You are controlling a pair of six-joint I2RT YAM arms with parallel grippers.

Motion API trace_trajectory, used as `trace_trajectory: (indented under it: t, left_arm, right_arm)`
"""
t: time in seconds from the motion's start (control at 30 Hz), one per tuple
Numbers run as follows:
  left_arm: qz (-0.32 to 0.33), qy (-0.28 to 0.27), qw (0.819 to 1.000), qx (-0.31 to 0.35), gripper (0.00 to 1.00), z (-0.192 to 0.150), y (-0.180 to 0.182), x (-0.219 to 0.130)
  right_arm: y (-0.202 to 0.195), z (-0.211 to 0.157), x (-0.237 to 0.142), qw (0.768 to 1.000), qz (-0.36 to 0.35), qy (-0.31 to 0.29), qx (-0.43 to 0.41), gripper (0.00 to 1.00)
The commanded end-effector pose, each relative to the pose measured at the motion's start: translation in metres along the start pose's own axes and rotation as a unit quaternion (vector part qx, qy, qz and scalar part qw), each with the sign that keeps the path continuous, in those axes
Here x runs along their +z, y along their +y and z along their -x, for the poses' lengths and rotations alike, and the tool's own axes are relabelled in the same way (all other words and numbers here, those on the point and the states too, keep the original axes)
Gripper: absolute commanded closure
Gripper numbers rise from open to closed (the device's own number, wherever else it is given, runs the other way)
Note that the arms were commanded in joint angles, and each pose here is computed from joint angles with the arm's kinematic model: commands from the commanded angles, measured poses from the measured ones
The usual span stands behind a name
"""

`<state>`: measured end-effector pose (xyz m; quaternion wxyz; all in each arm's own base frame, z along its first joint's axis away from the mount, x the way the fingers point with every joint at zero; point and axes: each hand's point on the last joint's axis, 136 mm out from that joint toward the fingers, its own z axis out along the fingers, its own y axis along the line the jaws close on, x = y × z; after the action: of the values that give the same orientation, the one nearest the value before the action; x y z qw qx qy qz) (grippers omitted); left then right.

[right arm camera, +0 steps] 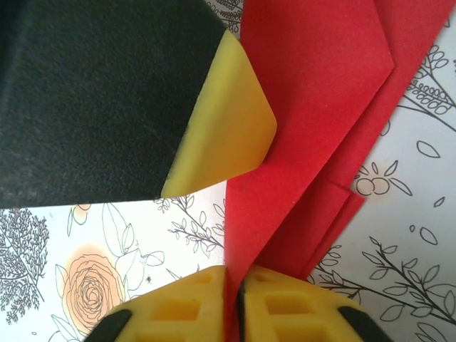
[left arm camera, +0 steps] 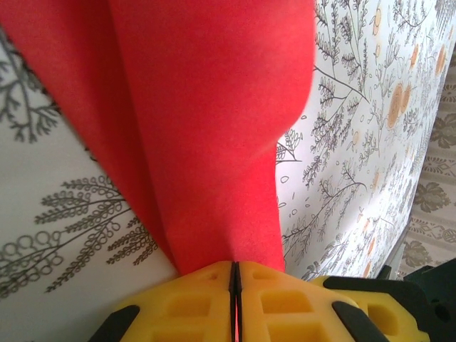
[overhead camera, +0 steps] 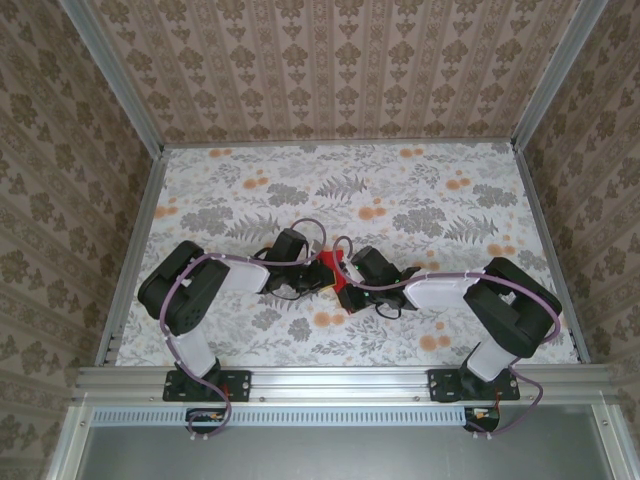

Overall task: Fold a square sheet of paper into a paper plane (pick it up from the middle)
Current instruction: Fold the wing for the fifth time at the center of the table.

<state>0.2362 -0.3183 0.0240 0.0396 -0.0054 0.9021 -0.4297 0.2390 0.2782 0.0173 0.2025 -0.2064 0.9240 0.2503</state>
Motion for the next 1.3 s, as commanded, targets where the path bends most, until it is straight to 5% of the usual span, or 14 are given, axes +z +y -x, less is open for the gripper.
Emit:
trace_trajectory:
  t: [0.0,0.17,0.57,1.27]
  left_arm:
    - [-0.002,0.007,1.0,0.005,0.89,0.0,-0.004,-0.002]
    - [-0.026,-0.012,0.999,0.035,0.87,0.009,-0.023,-0.014]
    - [-0.064,-0.015,0.996,0.067,0.85,-0.001,-0.033,-0.016]
    - [-0.07,0.019,0.994,0.078,0.87,-0.008,-0.037,0.009]
  right_arm:
    - [-0.008,-0.005,0.005,1.0,-0.019,0.005,0.004,0.91]
    - [-0.002,-0.004,0.004,0.998,0.028,-0.004,0.048,1.0]
    - [-0.002,0.003,-0.011,0.975,0.14,-0.021,0.172,1.0]
    - [-0.019,-0.013,-0.001,0.955,0.137,0.018,0.264,1.0]
